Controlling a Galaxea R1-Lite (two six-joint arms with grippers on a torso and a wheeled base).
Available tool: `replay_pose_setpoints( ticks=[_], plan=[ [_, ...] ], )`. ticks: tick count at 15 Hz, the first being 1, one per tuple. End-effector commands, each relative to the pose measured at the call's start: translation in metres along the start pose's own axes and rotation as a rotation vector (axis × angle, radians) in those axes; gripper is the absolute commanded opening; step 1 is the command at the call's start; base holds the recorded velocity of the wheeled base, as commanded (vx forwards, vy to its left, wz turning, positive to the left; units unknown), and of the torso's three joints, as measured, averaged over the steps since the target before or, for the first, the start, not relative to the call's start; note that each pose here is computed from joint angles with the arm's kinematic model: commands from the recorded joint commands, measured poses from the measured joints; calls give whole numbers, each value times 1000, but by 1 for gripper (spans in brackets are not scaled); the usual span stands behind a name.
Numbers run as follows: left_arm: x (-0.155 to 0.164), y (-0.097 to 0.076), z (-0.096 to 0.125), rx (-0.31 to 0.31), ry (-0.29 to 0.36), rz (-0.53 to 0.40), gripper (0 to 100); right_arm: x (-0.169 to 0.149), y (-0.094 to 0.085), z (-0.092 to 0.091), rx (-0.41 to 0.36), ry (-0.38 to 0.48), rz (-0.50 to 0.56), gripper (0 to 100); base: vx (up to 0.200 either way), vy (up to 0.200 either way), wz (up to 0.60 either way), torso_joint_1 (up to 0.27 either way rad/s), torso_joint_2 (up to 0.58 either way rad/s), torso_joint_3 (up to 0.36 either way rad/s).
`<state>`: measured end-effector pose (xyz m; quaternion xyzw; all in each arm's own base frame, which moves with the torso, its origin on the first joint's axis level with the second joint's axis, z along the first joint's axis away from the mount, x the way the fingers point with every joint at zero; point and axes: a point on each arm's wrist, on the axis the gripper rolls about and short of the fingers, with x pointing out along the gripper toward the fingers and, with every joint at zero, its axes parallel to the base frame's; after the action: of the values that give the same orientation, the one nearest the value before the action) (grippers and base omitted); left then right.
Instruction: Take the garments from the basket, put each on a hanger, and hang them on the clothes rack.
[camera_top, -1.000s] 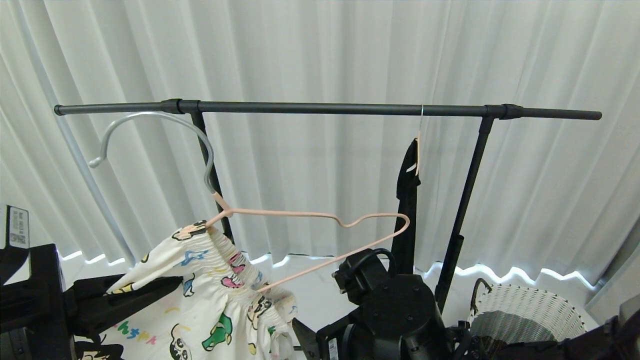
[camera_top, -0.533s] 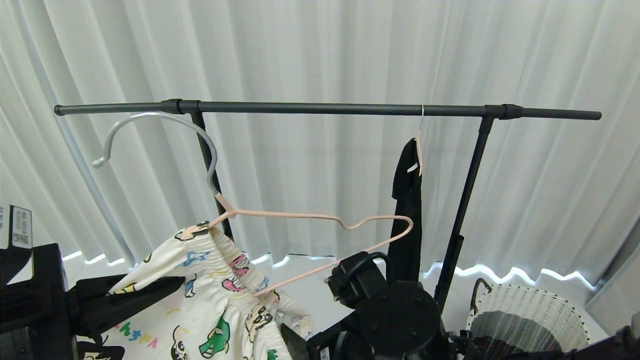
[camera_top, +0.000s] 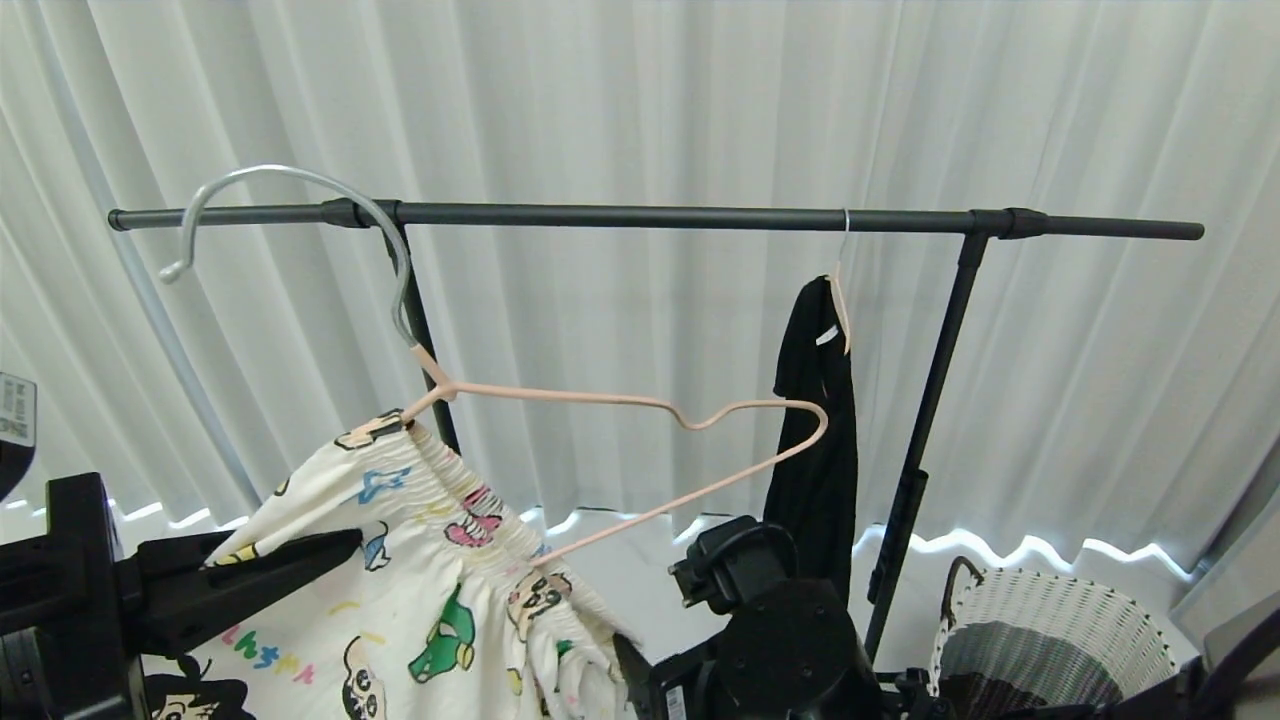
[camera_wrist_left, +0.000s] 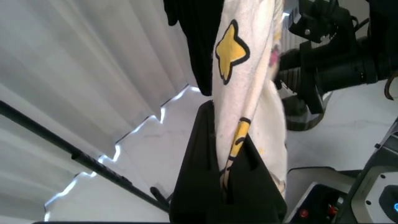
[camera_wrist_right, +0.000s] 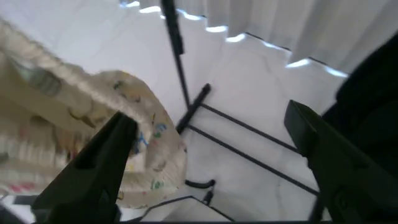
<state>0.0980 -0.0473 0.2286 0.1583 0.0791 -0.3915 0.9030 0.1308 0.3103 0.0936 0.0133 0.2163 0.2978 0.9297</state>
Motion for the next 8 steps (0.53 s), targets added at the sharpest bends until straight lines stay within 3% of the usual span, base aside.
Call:
replay_pose_setpoints(
  ticks=[1,5,8],
  plan=[
    [0,0,-1,-3,3,0,0,-2,-6,1,-1,-5,-26,0,0,0,0,0,0,0],
    [2,-1,-11,-9,54,44,0,8,-31,12,-22,-43,-159,0,0,0,0,0,0,0],
    [0,3,-14,-30,69,100,0,10,-62,34,-46,-84,-260,0,0,0,0,0,0,0]
  ],
)
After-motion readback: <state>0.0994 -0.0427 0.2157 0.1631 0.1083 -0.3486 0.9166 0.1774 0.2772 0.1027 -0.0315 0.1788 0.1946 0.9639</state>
